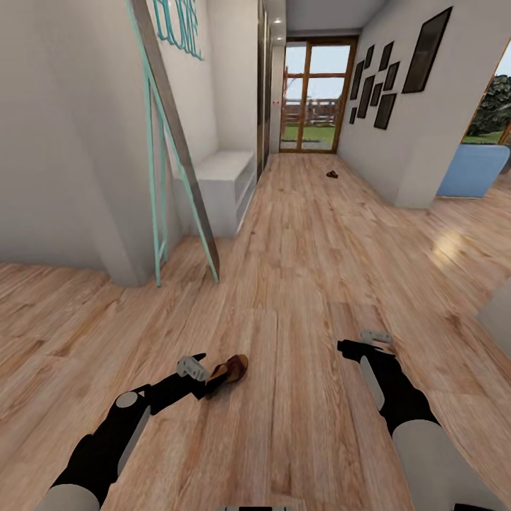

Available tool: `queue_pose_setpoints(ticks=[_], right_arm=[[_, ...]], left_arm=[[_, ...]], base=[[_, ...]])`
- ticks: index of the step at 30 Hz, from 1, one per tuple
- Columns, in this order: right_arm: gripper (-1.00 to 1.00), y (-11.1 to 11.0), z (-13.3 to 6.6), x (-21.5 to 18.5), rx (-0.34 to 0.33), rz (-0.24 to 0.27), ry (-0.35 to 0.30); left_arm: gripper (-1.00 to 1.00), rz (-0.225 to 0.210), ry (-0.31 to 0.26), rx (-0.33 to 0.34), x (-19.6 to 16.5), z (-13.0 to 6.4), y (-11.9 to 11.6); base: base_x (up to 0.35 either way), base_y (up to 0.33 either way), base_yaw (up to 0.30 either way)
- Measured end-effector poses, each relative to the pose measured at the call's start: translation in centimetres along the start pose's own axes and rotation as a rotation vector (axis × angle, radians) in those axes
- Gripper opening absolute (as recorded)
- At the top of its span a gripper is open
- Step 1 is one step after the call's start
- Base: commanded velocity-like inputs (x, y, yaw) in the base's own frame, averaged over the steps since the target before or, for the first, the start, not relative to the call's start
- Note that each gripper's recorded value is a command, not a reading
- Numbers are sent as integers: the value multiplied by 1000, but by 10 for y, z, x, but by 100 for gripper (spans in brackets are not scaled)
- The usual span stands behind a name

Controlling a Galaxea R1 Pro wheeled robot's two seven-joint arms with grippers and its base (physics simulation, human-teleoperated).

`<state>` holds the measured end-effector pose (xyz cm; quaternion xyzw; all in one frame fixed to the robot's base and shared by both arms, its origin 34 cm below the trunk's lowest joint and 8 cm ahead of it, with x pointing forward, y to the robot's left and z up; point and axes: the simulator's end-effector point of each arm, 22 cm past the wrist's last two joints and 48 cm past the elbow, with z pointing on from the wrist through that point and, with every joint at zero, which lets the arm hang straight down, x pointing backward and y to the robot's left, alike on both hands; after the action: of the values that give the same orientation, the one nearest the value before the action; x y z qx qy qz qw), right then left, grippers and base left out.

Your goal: Pick up the two gym shoes and the two sandals from the corridor floor and place them onto the hallstand (shoe rack) in the corridor, making sure they are on the rack and not on the floor. Arrange them so the two gym shoes are next to each other and the two sandals are next to each other.

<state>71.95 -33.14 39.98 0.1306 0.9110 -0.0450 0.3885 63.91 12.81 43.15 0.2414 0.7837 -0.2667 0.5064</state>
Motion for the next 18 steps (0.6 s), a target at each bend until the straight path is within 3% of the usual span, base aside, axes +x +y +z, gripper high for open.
queue_pose_setpoints(ticks=[12,18], right_arm=[[100,1,-1,-2,-1,1,-4],[100,1,-1,-2,-1,1,-4]], left_arm=[[100,53,59,-70,16,-8,23],[100,62,78,-97,22,-9,30]], base=[[269,47,0],[138,33,0]])
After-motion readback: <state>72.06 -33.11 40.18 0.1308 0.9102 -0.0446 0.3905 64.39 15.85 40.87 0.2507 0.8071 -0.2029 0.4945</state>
